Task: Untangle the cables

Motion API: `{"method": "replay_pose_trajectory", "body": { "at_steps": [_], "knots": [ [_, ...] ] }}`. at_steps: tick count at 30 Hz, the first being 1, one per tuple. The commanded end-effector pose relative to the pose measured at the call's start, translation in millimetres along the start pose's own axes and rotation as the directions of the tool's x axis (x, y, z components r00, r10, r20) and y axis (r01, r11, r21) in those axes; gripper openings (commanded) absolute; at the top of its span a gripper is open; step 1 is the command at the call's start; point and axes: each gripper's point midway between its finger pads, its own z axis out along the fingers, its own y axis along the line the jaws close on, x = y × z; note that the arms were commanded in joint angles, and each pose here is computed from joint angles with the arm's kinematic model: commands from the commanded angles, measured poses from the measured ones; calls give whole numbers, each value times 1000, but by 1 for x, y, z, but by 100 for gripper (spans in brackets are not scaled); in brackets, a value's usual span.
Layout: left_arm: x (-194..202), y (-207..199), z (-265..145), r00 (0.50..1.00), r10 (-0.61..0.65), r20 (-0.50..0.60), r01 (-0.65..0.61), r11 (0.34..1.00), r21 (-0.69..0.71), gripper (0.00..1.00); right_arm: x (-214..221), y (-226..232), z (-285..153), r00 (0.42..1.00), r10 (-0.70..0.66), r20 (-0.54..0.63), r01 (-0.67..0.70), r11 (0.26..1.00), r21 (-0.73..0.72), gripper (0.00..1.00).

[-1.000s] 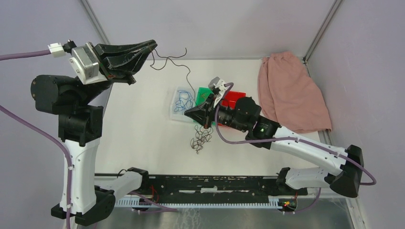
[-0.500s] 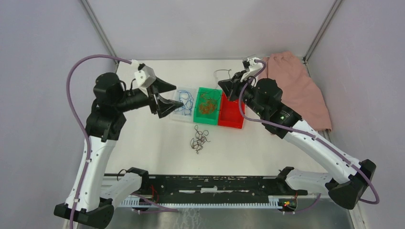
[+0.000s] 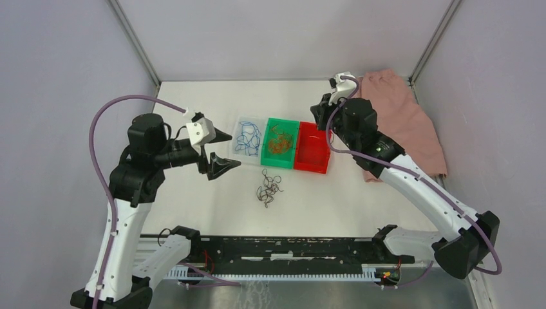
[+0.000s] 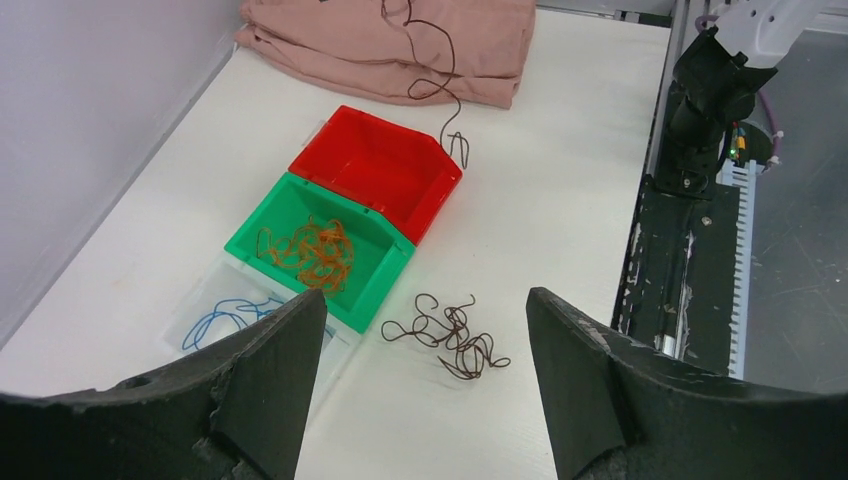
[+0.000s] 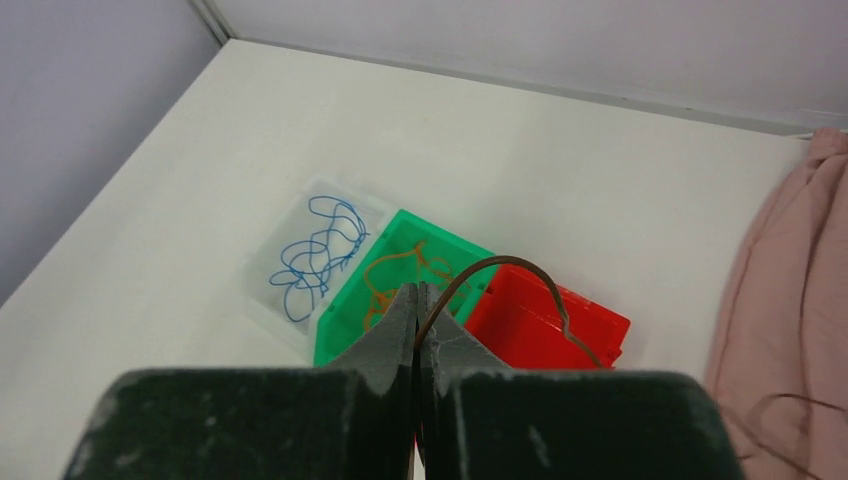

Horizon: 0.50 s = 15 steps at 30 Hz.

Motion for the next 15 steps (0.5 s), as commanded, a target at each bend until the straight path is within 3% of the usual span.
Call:
{"method": "replay_pose_trajectory", "body": {
  "at_steps": [1, 15],
  "knots": [
    [-2, 1, -4, 998, 62, -1, -62, 998, -16, 81, -11, -12, 6, 998, -57, 25, 56, 997, 52, 1],
    [-11, -1, -8, 995, 95, 16, -94, 995, -27, 81, 6, -20, 15, 996, -89, -25, 91, 993, 79, 1]
  ]
}}
